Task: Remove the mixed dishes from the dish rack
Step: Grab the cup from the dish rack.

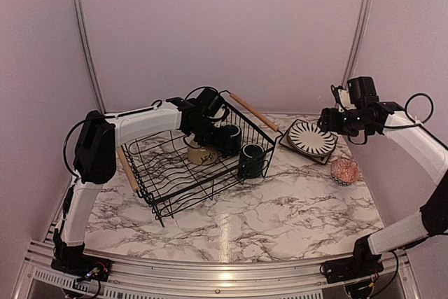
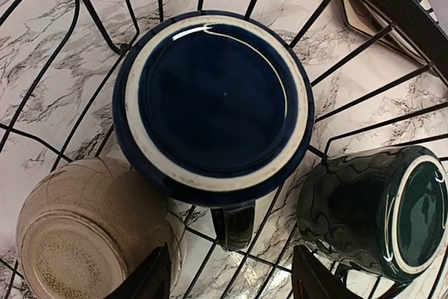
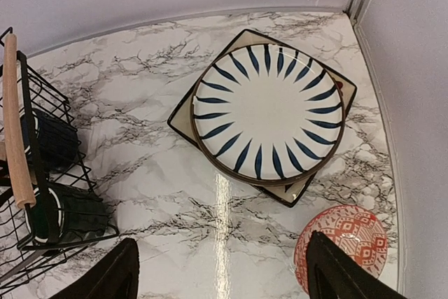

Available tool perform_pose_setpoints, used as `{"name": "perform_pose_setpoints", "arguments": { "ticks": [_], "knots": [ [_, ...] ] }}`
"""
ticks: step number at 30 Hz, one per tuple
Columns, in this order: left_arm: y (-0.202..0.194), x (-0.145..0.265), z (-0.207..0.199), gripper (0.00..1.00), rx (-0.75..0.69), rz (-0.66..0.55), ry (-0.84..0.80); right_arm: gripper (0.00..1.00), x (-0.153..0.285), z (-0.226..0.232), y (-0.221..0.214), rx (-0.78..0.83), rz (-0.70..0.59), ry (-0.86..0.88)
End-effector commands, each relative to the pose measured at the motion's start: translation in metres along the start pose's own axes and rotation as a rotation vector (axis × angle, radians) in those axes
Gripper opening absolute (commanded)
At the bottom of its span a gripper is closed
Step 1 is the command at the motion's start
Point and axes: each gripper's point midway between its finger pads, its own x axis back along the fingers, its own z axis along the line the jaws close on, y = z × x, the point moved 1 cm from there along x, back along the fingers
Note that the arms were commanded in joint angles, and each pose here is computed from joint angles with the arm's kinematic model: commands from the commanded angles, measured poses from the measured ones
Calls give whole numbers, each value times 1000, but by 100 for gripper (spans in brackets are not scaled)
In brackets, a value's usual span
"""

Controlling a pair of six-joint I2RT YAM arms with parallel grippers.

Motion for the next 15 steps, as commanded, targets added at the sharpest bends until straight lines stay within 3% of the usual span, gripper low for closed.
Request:
{"name": "perform_pose_setpoints", "arguments": {
  "ticks": [1,10,15],
  "knots": [
    [12,-8,-1,59,-16,-35,5,79,12,11,21,-16,-66,46],
    [18,-25,-2,43,-33,-53,30,79,9,17,20,-19,-57,78],
    [15,-31,3,40,-47,-48,62,79,9,16,19,-19,-55,76]
  ]
}}
